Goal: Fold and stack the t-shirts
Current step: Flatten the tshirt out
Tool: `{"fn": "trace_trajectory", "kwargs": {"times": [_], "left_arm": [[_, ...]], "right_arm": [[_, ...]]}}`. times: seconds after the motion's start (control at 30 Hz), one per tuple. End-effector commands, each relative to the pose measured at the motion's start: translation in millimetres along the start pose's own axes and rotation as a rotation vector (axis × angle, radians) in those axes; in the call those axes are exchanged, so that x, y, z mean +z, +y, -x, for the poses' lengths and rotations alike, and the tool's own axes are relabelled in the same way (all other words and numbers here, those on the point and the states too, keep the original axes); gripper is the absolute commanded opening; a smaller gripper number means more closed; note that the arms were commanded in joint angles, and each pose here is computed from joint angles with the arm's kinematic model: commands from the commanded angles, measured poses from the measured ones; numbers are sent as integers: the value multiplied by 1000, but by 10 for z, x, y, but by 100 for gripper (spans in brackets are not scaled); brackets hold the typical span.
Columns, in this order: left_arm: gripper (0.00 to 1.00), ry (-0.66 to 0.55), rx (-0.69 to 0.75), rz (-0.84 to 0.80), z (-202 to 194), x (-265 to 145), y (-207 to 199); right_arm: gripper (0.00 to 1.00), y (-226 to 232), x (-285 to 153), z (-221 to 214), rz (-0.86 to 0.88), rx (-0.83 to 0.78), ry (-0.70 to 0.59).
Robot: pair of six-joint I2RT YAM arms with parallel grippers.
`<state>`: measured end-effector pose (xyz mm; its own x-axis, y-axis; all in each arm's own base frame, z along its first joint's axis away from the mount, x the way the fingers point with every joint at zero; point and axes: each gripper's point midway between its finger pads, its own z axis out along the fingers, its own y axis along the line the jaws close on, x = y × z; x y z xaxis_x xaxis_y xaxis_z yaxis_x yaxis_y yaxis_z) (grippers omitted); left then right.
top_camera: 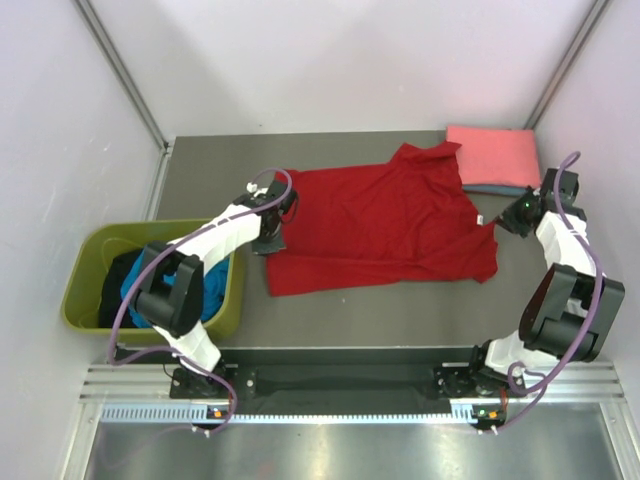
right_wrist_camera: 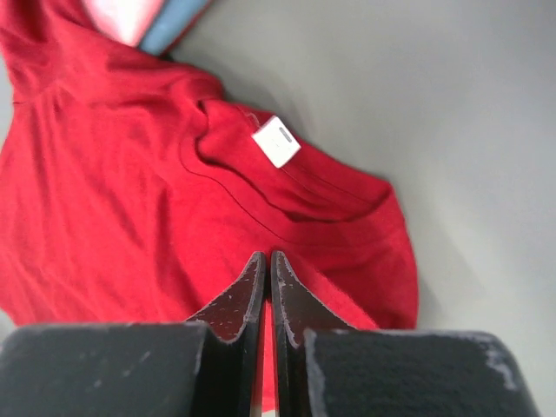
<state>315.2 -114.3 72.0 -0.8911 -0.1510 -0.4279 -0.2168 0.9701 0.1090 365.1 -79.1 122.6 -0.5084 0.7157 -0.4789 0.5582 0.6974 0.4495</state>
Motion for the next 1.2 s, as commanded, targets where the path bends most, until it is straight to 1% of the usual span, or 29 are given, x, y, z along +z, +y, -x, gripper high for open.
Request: {"fn": "trace_trajectory", "kwargs": {"times": [0.0,0.13,0.33,0.57,0.73,0.87,0.93,0.97,1.0,1.03,1.1,1.13,1.17], "left_arm": [[0,-42,-18,-2,228,26,-6],[0,-44,-16,22,269,58,49],[0,-34,-14,23,304,118,49],[0,-24,-8,30,365,193,8],[0,-26,-4,56,456,204,32],[0,-56,-15,24,591,13,14],[0,-100,-26,-41,738,-200,-56],[0,-118,-28,-71,795,-265,-96],[0,-136,-28,-142,867,-395,-195],[0,-135,-22,-168,877,-446,-235],[0,-134,-18,-217,906,-580,-310],[0,-120,-12,-219,859,-642,-289],[0,-119,-5,-223,829,-678,-289]], "right_arm": [[0,287,-2,370,84,-73,-87],[0,268,57,450,66,-81,-96],[0,392,102,525,121,-75,-112],[0,399,257,515,131,-87,-76],[0,430,259,565,134,-109,-72],[0,575,3,700,161,-100,-124],[0,662,-182,820,153,-60,-160],[0,636,-264,881,119,-45,-189],[0,633,-315,844,101,-36,-170],[0,596,-319,785,84,-29,-145],[0,409,-277,508,24,-9,-56],[0,354,-263,417,16,-14,-36],[0,299,-308,398,0,-17,-56]]}}
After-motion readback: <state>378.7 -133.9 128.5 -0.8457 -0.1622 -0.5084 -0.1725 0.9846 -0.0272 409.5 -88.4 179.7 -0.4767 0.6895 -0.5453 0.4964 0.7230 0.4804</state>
